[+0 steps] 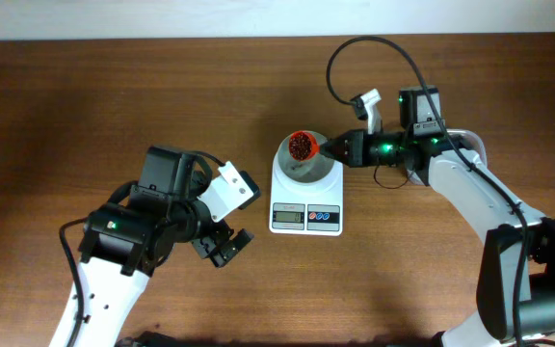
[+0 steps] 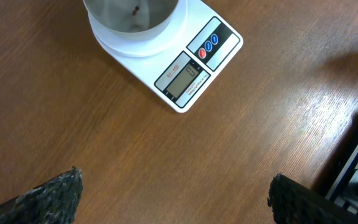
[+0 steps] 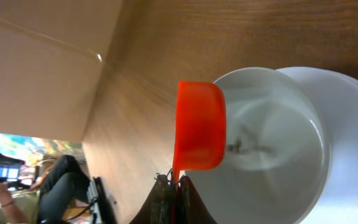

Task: Scoop and weigh 50g on scale
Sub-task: 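Carry the scoop left over the white bowl on the scale, then tip the scoop to pour red beans into the bowl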

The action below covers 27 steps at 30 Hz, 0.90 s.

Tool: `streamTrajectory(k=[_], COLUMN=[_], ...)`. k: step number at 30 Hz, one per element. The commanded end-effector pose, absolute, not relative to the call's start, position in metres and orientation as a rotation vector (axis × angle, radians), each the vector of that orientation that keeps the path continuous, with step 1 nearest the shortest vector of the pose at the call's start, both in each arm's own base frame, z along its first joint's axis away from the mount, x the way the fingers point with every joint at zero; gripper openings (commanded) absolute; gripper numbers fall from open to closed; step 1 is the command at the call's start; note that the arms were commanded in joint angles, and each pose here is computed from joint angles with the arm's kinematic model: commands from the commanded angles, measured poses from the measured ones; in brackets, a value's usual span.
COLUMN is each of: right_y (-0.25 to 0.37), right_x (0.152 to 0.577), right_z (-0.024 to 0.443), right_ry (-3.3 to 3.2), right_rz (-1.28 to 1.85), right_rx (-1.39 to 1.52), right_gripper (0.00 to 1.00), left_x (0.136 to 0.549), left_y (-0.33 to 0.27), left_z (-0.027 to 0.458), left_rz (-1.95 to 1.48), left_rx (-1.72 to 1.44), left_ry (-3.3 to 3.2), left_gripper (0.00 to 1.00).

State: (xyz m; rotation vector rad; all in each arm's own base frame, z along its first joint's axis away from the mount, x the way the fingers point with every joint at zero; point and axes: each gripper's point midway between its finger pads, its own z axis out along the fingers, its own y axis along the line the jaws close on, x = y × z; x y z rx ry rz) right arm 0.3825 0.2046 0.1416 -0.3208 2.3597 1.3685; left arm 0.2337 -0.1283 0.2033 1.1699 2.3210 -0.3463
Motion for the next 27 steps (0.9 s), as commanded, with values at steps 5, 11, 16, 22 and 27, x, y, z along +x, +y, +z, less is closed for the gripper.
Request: streamTrajectory(k=[5, 11, 16, 22, 27], right_y=[0.206, 0.206, 0.199, 0.187, 0.190], right_x=[0.388, 0.386, 0.384, 0.381, 0.380], right_z=[0.155, 0.160, 0.177, 0.162, 0.164], right_ry=[2.297, 2.280, 2.258, 2.338, 2.330], right_rz=[1.284, 1.271, 1.178, 1.043, 1.051], right_rx=[-0.416, -0.447, -0.462, -0.452, -0.462], right_gripper=[0.04, 0.04, 0.04, 0.04, 0.04], left_x=[0.233, 0.233, 0.233, 0.233, 0.233], left_y=[-0.130, -0.130, -0.130, -0.130, -0.130], left_z=[0.204, 0.204, 0.204, 0.204, 0.204], left_rz=[-0.361, -0.361, -0.361, -0.361, -0.361], left_rx=[1.190, 1.190, 1.190, 1.190, 1.190], left_ry=[2.304, 2.304, 2.304, 2.304, 2.304], left_gripper=[0.99, 0.99, 0.99, 0.99, 0.99])
